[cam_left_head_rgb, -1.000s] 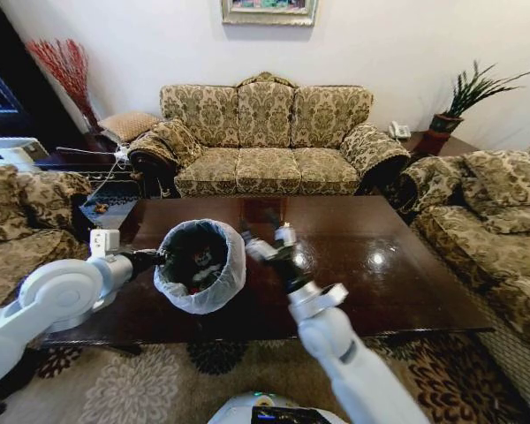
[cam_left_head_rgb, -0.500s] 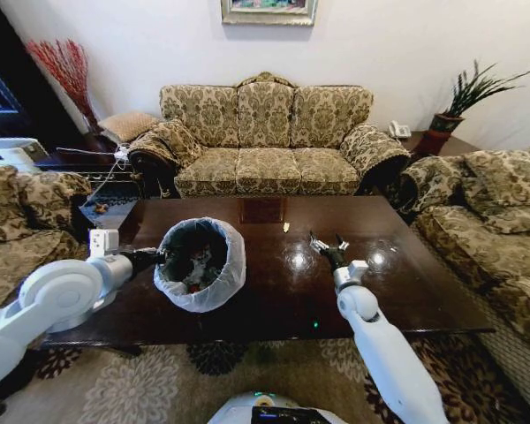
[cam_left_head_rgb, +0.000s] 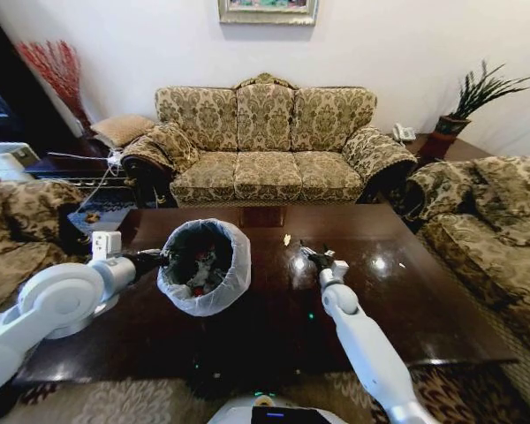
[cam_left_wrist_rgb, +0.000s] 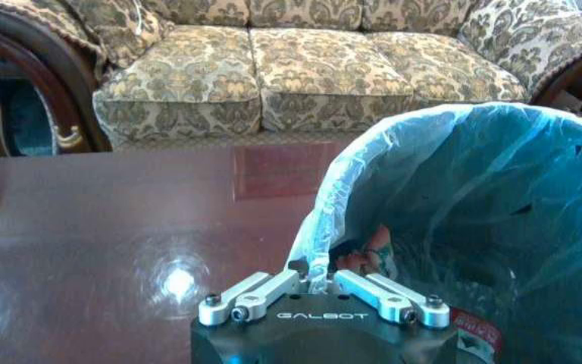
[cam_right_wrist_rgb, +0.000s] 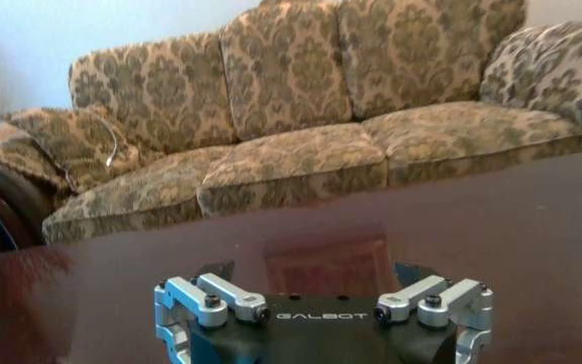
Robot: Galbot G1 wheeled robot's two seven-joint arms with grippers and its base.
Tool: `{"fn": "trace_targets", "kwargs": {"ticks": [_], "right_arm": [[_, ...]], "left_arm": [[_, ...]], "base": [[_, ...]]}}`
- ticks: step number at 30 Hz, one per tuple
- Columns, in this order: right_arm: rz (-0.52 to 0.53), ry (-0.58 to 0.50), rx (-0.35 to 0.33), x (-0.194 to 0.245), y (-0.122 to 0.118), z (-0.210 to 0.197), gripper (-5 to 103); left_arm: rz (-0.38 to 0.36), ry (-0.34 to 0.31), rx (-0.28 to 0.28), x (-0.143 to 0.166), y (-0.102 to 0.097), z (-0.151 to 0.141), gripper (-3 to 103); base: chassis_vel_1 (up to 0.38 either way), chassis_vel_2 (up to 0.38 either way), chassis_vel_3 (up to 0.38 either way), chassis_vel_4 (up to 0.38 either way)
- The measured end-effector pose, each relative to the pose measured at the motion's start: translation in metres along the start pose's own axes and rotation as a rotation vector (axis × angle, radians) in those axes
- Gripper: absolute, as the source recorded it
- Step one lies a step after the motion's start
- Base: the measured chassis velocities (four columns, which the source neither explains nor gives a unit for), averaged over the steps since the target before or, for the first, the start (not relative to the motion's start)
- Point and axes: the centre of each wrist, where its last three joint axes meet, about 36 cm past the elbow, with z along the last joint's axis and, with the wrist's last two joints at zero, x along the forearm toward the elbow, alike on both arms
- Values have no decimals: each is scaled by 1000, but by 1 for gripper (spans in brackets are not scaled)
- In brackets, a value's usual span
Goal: Move to the front of the table and place the trash on the table into the trash bin.
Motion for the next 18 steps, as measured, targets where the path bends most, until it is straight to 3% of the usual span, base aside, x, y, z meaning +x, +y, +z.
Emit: {"fn": "trace_targets", "kwargs": {"ticks": [7,12,18], "right_arm": [[4,18,48,-49,30,6,100],[26,54,60,-60,34,15,103],[38,88,55,-74,33,33,90]], "left_arm": [[14,-1,-7,3,-5,-1,0],[12,-2,-5,3,-5,-2,0],[6,-12,-3,1,-1,-6,0]], "base": [[-5,9,-3,1],[26,-14,-16,32],[0,0,0,0]]}}
